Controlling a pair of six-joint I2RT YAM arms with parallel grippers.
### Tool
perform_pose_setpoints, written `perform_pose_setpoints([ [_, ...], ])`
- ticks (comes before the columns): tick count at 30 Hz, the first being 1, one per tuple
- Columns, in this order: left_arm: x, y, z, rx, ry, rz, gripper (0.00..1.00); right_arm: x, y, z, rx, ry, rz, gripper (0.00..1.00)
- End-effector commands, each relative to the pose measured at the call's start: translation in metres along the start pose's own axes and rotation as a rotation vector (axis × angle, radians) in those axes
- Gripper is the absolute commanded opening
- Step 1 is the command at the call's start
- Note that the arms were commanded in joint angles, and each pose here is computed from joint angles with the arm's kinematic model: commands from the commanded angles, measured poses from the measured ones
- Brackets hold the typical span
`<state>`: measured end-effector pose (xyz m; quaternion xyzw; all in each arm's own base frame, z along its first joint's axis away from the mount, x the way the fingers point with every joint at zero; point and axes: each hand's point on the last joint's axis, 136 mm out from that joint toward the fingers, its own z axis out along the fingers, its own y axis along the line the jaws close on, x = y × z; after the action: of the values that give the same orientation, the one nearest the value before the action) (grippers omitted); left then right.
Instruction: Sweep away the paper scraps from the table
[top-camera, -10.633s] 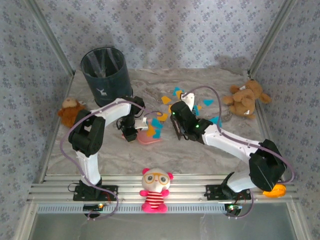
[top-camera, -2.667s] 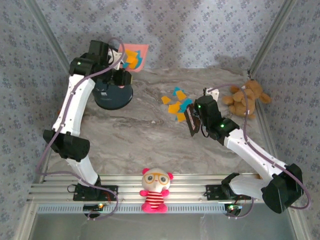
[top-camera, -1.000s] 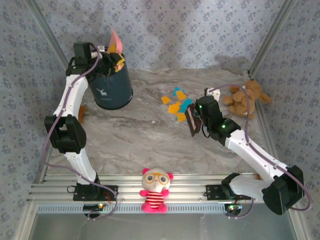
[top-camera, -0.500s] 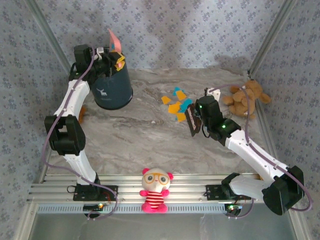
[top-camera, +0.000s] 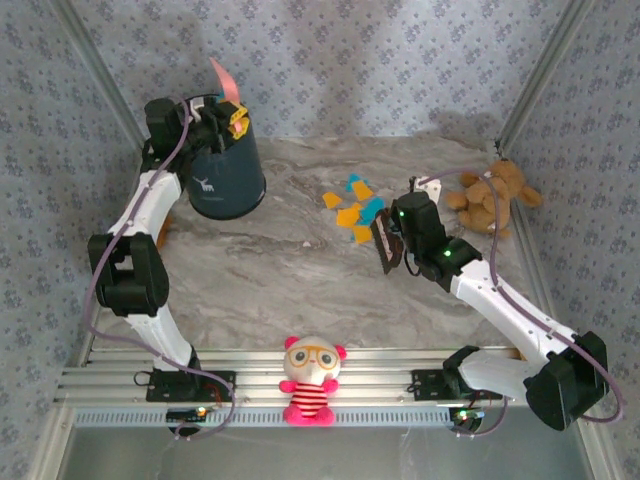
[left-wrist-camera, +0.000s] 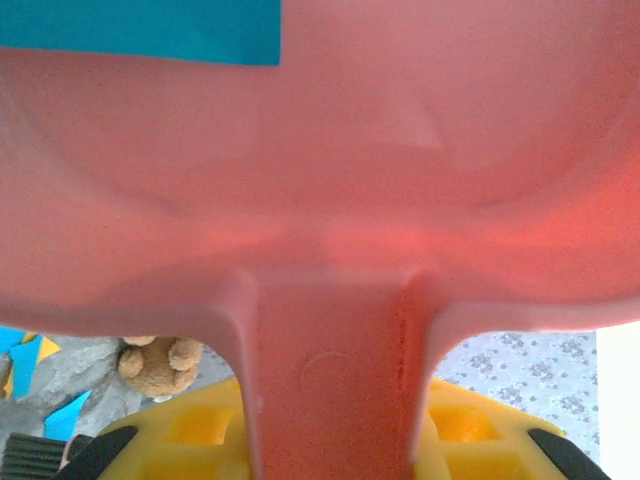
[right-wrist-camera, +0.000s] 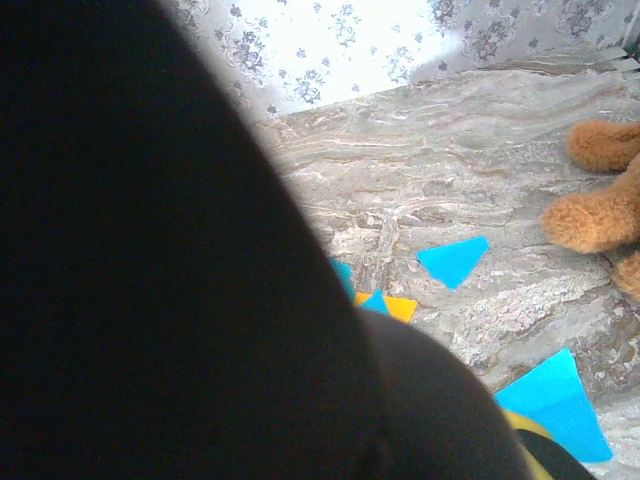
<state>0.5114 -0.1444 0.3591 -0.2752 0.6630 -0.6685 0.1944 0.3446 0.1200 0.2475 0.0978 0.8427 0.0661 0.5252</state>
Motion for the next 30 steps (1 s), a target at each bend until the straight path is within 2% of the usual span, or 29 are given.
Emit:
perform_pose_setpoints([
  [1,0.016,-0.045,-0.016,0.111,0.008,0.067,0.0,-0.012,-0.003,-0.007,0.002,-0.034,0.03,0.0],
  [18,0.015,-0.065,-0.029,0.327,-0.003,-0.059,0.0,-0.011,-0.004,-0.006,0.005,-0.031,0.03,0.0],
  [25,0.021,-0.066,-0.03,0.286,0.003,-0.019,0.0,-0.011,-0.004,-0.008,0.002,-0.032,0.032,0.0],
  [30,0.027,-0.05,-0.035,0.086,-0.036,0.131,0.0,-0.012,-0.004,-0.009,-0.002,-0.036,0.035,0.0],
])
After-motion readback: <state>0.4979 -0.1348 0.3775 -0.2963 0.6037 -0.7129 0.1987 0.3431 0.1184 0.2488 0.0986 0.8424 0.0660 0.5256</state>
